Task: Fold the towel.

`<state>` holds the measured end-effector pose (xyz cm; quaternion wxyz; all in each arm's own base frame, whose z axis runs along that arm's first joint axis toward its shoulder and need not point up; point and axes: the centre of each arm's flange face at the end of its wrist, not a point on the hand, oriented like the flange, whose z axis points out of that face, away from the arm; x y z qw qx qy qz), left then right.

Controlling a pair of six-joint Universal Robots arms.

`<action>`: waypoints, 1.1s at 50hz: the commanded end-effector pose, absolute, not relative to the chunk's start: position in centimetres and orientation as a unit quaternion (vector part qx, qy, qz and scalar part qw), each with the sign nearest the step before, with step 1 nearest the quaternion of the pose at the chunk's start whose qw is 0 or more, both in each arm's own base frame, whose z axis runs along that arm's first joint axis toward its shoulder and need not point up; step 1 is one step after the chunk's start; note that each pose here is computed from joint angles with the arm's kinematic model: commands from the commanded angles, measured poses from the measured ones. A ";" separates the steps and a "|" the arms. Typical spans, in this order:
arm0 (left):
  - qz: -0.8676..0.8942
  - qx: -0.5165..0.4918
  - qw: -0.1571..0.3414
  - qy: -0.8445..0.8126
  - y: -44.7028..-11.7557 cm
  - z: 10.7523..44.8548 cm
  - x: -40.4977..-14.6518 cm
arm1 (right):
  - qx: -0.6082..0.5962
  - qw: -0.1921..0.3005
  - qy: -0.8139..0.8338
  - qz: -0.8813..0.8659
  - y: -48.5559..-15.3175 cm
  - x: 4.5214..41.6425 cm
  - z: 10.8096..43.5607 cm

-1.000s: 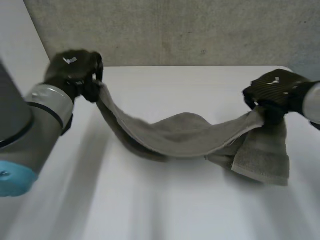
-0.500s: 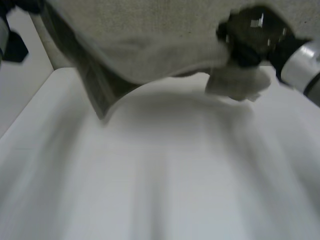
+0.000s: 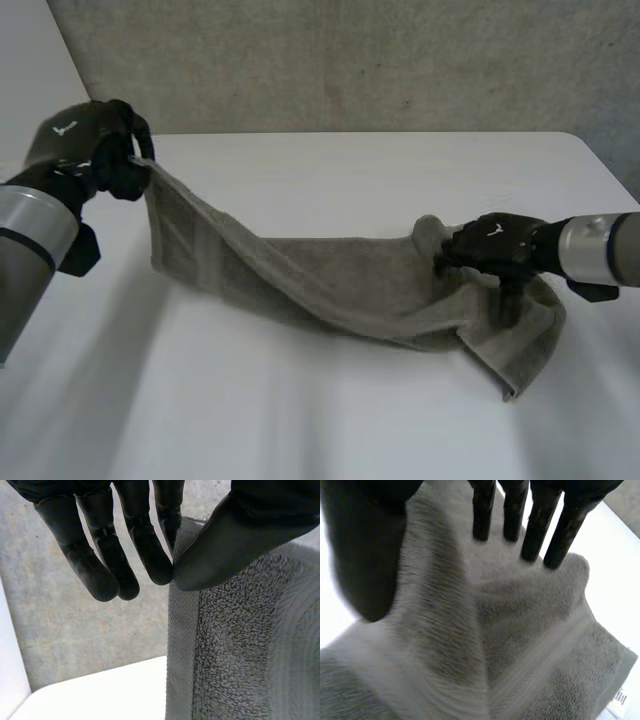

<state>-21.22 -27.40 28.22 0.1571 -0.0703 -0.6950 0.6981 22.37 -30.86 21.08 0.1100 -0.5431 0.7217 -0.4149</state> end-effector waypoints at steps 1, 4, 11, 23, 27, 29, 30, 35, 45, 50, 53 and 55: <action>0.691 -0.078 0.165 -0.700 -28.3 27.2 -22.5 | -0.509 0.074 0.735 -0.442 -31.8 23.6 19.5; 0.691 -0.078 0.164 -0.700 -28.9 27.0 -22.6 | -0.484 0.073 0.740 -0.461 -31.1 23.9 20.1; 0.686 -0.071 0.156 -0.707 -30.5 26.1 -22.9 | -0.396 0.090 0.745 -0.530 -27.0 22.6 22.5; 0.670 -0.054 0.133 -0.728 -32.3 23.8 -22.7 | -0.366 0.057 0.773 -0.515 -19.8 19.4 20.0; 0.666 -0.054 0.132 -0.732 -32.2 23.4 -22.6 | -0.359 0.054 0.787 -0.500 -18.7 18.5 18.7; 0.666 -0.054 0.132 -0.732 -32.2 23.4 -22.6 | -0.359 0.058 0.789 -0.496 -18.5 18.4 18.4; 0.665 -0.054 0.132 -0.733 -32.2 23.3 -22.6 | -0.358 0.061 0.791 -0.492 -18.4 18.4 18.0; 0.664 -0.054 0.131 -0.734 -32.1 23.2 -22.6 | -0.349 0.067 0.799 -0.485 -18.4 17.9 17.2; 0.662 -0.056 0.132 -0.735 -32.1 22.9 -22.7 | -0.350 0.067 0.799 -0.485 -19.6 18.0 15.7; 0.662 -0.056 0.132 -0.735 -32.1 22.7 -22.7 | -0.350 0.063 0.798 -0.486 -20.5 18.0 14.8; 0.663 -0.056 0.132 -0.735 -32.2 22.7 -22.7 | -0.347 0.053 0.797 -0.491 -21.2 17.9 14.2; 0.663 -0.057 0.133 -0.734 -32.2 22.7 -22.8 | -0.345 0.046 0.797 -0.493 -21.5 17.8 13.9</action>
